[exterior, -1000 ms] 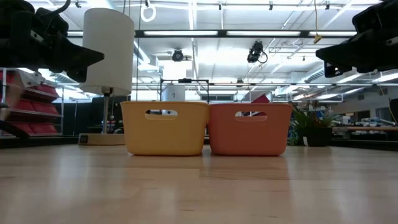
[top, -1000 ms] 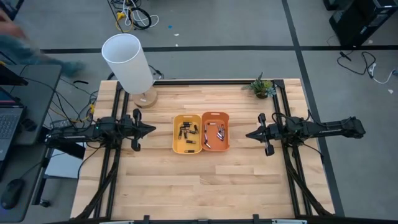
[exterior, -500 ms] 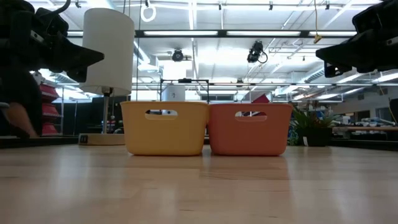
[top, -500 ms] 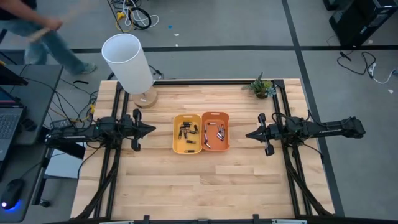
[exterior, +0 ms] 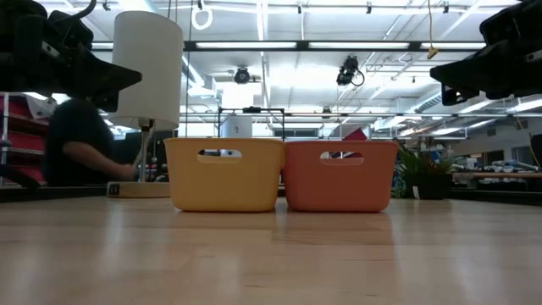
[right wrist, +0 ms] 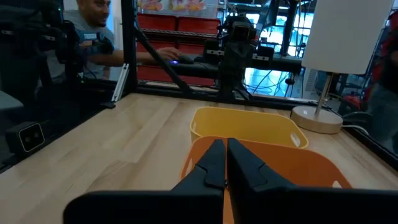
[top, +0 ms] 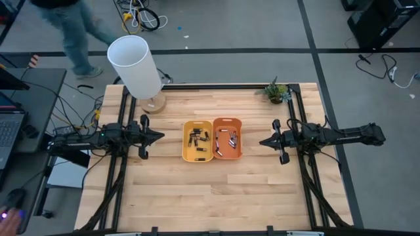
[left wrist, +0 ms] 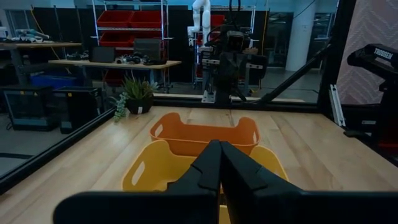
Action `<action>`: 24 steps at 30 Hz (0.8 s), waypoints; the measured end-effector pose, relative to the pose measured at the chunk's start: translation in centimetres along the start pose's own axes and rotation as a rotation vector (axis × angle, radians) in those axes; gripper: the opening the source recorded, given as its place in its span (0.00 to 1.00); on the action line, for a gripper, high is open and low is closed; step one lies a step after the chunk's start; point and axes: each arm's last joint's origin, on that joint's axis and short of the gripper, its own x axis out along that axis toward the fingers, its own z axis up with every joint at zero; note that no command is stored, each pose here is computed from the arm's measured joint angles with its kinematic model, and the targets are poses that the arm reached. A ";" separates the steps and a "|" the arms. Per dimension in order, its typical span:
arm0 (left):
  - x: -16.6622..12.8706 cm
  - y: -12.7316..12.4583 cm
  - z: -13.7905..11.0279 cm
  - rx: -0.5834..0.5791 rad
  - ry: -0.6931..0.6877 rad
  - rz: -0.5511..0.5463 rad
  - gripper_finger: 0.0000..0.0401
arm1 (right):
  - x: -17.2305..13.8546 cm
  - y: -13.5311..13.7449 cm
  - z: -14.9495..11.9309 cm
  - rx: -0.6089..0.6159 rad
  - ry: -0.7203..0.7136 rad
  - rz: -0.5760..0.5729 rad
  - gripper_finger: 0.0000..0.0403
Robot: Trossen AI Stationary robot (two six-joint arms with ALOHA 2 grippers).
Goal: Sort batteries
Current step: Return to Home Position
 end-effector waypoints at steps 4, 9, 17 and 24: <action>0.0 0.0 0.0 0.000 0.000 0.001 0.04 | 0.0 0.0 0.0 0.000 0.000 0.000 0.01; 0.0 0.0 0.0 0.000 0.000 0.005 0.04 | 0.0 0.0 0.0 0.000 0.000 0.000 0.00; 0.0 0.0 0.0 0.000 0.000 0.004 0.04 | 0.0 0.0 0.0 -0.001 0.000 0.000 0.01; 0.0 0.0 0.0 0.000 0.000 0.004 0.04 | 0.0 0.0 0.0 0.000 0.000 0.000 0.00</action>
